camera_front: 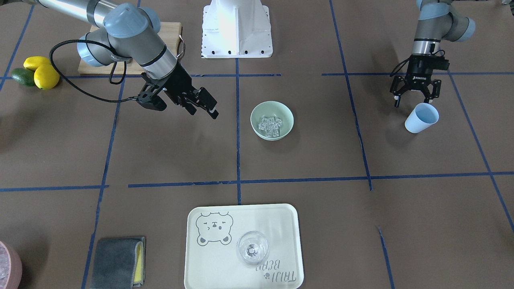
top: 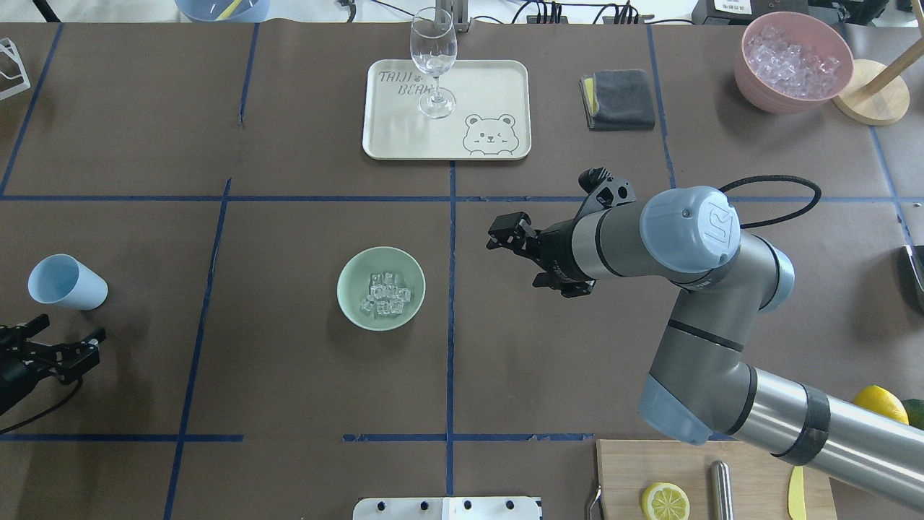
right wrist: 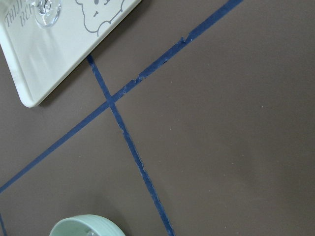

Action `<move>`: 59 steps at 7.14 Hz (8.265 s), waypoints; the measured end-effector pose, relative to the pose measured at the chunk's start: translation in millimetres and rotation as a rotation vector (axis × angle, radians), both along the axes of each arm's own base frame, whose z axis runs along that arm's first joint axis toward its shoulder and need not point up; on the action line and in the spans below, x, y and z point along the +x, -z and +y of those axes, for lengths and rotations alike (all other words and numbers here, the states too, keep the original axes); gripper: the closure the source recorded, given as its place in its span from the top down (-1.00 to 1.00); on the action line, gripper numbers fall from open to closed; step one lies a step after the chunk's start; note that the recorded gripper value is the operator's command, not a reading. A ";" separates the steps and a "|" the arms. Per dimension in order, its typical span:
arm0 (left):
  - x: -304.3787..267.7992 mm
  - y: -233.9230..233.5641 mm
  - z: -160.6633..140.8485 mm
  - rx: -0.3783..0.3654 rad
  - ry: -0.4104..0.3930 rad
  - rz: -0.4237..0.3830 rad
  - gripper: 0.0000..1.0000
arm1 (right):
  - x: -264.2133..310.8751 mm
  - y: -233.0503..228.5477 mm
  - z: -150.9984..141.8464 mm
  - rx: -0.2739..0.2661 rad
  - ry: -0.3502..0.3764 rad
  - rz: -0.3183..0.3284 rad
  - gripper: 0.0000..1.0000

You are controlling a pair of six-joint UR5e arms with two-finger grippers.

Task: Pour ice into bowl

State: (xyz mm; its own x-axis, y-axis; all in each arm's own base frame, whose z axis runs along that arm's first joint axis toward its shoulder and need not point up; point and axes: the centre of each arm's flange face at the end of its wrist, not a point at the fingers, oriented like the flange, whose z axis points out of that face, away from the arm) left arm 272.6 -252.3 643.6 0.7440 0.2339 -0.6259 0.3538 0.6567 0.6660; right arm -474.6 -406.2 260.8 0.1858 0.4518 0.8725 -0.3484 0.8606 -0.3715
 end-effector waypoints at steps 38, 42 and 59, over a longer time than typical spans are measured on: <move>-253.3 73.1 -216.4 -0.116 -0.384 -0.194 1.00 | 291.4 -319.6 -43.1 0.392 0.417 0.262 -1.00; -253.5 73.1 -216.3 -0.116 -0.382 -0.195 1.00 | 273.8 -332.7 -57.3 0.361 0.436 0.257 -1.00; -293.6 65.6 -238.1 -0.375 -0.395 -0.058 1.00 | 462.1 -362.5 -89.3 0.508 0.405 0.459 1.00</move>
